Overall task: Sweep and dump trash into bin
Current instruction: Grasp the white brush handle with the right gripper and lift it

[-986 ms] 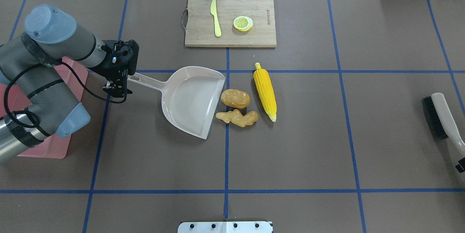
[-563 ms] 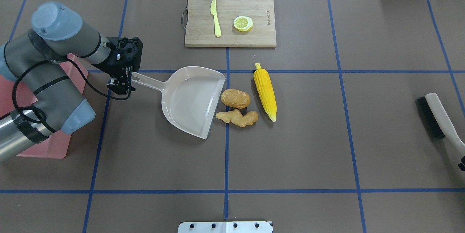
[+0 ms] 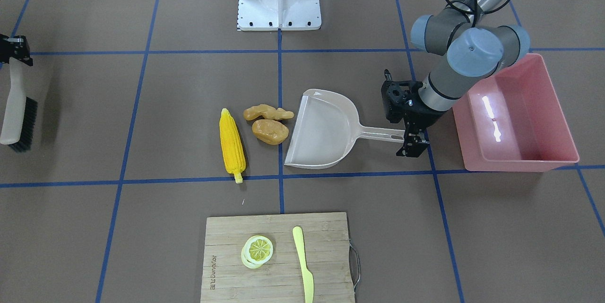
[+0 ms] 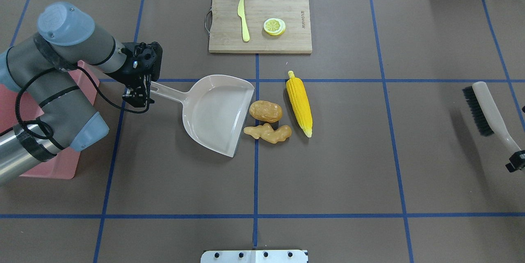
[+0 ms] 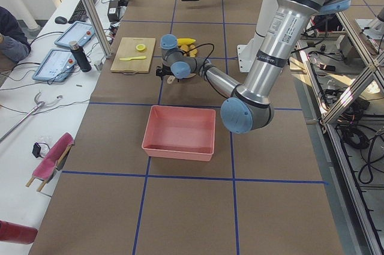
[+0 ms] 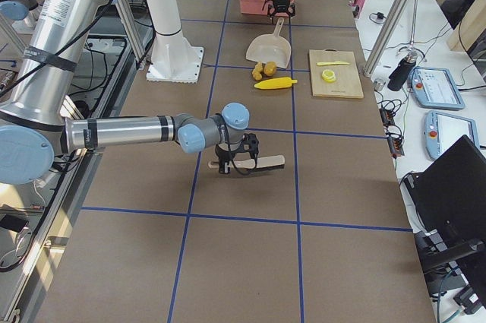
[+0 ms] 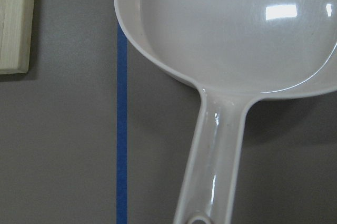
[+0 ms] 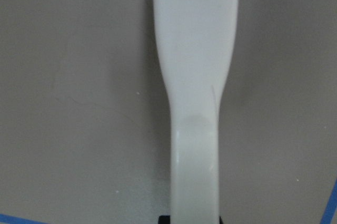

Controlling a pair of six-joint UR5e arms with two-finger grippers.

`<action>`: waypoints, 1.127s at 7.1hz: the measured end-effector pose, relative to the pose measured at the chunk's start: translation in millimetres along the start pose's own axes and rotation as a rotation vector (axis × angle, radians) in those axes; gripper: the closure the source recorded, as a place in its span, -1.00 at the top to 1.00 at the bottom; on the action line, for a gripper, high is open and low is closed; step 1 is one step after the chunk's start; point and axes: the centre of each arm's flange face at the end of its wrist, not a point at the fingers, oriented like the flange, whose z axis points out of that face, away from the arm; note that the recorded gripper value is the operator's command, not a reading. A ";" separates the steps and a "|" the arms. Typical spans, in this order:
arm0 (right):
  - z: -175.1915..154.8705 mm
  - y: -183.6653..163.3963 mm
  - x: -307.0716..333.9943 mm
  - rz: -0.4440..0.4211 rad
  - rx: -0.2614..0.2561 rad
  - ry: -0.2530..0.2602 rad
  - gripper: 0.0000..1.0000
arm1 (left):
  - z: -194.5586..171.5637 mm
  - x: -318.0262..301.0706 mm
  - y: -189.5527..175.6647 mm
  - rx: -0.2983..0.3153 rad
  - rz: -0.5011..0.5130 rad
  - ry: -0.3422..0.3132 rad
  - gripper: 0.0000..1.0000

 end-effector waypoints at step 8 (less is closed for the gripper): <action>-40.1 -103.6 -237.3 -0.109 -0.080 0.252 -1.00 | 5.9 4.4 -1.2 0.005 0.004 0.014 0.93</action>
